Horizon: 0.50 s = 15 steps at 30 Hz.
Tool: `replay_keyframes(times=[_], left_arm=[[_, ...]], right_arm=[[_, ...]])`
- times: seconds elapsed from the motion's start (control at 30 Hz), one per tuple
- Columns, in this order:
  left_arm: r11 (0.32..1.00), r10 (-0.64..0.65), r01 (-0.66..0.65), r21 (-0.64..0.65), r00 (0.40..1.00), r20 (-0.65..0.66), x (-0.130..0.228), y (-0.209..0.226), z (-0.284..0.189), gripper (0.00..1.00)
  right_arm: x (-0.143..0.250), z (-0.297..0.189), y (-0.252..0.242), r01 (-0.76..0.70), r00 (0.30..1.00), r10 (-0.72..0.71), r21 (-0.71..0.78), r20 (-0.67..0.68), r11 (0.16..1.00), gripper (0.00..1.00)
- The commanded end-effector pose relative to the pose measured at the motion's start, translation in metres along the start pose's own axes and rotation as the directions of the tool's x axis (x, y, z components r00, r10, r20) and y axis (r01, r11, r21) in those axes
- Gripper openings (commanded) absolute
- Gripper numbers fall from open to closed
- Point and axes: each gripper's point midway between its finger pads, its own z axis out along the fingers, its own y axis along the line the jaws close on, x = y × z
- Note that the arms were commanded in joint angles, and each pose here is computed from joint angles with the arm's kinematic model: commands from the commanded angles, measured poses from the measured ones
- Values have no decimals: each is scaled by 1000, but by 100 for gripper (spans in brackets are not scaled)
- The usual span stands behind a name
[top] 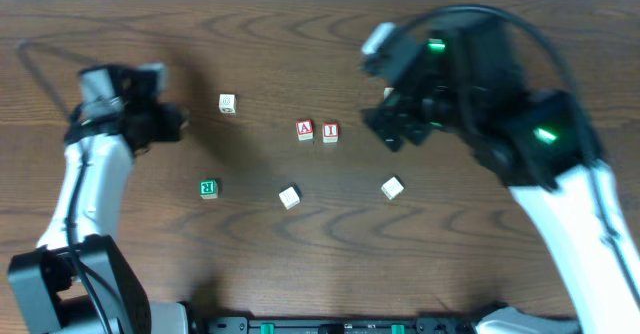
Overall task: Spell out Ai2
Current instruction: 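Carry the '2' block right toward the 'A' and 'I' blocks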
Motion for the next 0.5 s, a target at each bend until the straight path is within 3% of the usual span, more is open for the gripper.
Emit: replay_keyframes(times=[0.0,0.17,0.47], left_arm=[[996,48,-51,76,998,45,-19,-55,3,6],[983,135,-143,115,988,75,-23,-121,20,6],[938,262,-262,227,964,31,8,-252,56,5]], right_arm=[[-2,-48,-14,-79,994,72,75,84,994,99],[18,-100,-16,-106,990,89,155,112,982,99],[61,-157,-2,-167,983,145,226,111,960,99]])
